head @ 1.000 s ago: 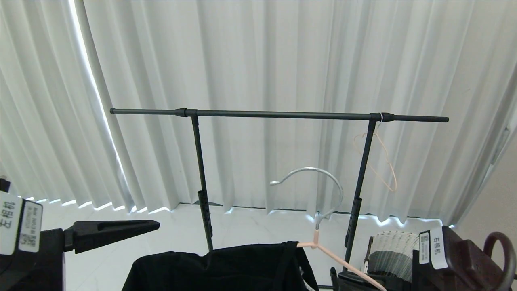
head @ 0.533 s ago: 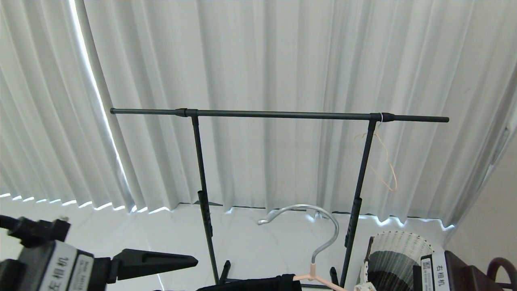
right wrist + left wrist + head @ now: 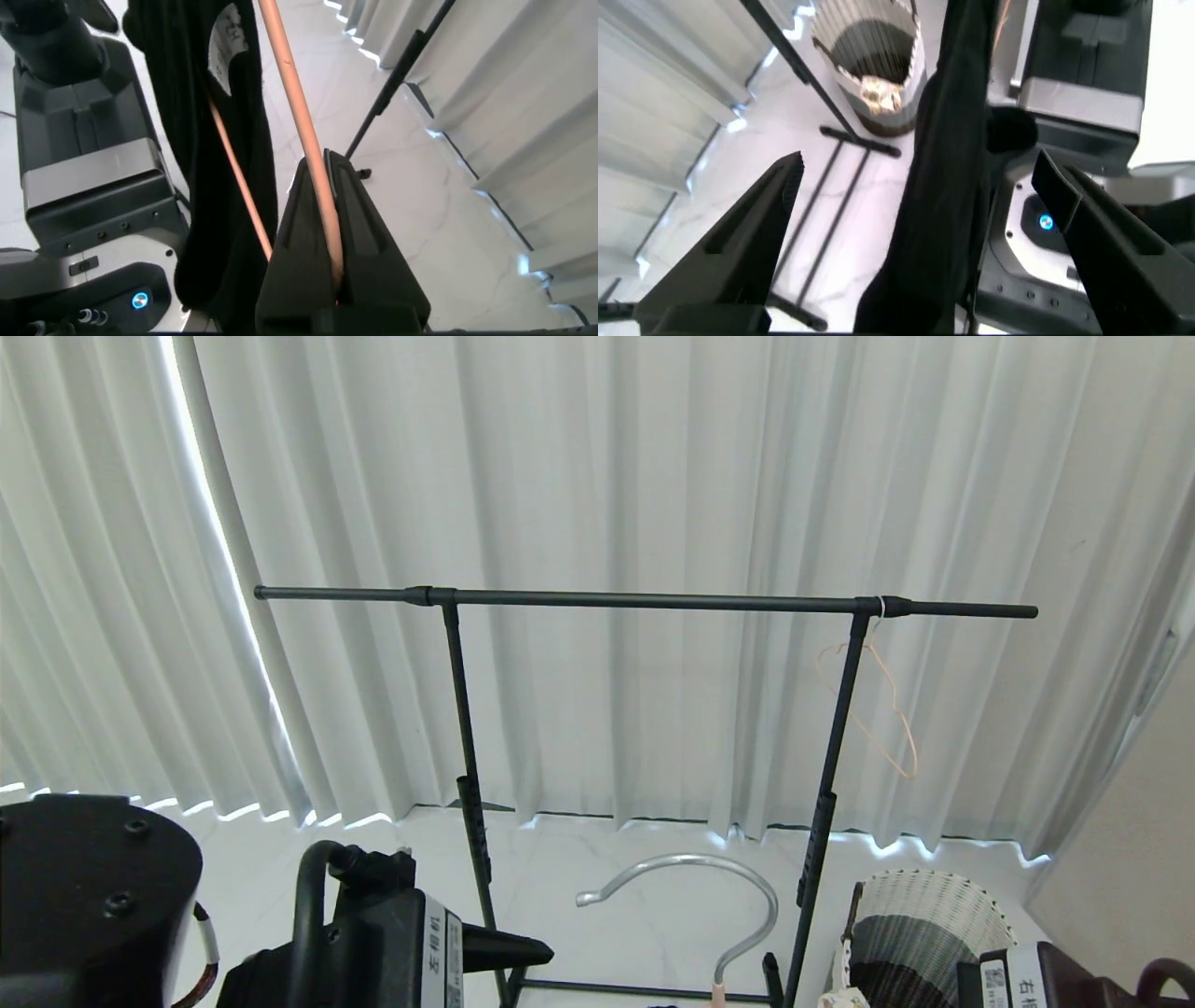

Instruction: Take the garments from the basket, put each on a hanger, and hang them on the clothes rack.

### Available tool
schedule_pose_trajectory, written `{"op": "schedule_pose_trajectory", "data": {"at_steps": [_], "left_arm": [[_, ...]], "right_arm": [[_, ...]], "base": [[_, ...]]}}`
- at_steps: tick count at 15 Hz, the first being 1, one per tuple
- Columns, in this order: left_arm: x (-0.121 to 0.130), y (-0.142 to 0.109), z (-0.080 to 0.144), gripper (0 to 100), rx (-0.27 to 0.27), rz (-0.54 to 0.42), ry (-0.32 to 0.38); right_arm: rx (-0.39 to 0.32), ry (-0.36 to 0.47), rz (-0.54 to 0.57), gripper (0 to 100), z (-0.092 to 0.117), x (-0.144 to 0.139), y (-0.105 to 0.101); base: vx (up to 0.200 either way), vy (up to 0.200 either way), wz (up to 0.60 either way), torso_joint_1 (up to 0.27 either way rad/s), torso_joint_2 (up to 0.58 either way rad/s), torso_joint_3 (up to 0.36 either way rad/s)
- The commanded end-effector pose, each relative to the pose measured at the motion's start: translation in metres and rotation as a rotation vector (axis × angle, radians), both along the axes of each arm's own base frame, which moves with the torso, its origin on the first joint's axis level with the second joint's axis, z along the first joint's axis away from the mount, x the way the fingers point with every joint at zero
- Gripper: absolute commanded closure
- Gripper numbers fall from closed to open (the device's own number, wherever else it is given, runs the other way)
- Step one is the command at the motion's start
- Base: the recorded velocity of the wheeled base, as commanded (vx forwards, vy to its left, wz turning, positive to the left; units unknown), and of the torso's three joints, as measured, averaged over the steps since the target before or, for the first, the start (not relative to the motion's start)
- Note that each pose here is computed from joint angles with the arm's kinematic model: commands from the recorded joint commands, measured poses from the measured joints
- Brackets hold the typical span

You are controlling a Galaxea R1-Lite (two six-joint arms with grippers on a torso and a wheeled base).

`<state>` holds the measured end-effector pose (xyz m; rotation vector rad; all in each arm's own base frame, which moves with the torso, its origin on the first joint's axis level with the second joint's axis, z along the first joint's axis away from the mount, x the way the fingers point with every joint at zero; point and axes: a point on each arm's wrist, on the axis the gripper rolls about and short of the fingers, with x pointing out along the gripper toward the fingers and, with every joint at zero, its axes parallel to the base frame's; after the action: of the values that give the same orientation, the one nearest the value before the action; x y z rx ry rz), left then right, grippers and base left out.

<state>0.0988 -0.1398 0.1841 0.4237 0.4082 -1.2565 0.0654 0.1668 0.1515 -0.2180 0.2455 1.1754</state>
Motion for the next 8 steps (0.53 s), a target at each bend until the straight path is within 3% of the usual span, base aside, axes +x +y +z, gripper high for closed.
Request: {"op": "schedule_pose_trajectory", "data": {"at_steps": [1,8], "left_arm": [[0.0012,-0.0011,-0.0053,100,0.02,0.001,0.015],[0.0005,-0.0002,-0.0071,100,0.024,0.001,0.019]], "right_arm": [[0.005,-0.004,0.002,100,0.0011,-0.0004,-0.0004],[0.015,-0.012,0.0,100,0.0034,-0.0006,-0.0018]], "base": [[0.0,0.0,0.0,0.0,0.0,0.0],[0.0,0.0,0.0,0.0,0.0,0.0]]}}
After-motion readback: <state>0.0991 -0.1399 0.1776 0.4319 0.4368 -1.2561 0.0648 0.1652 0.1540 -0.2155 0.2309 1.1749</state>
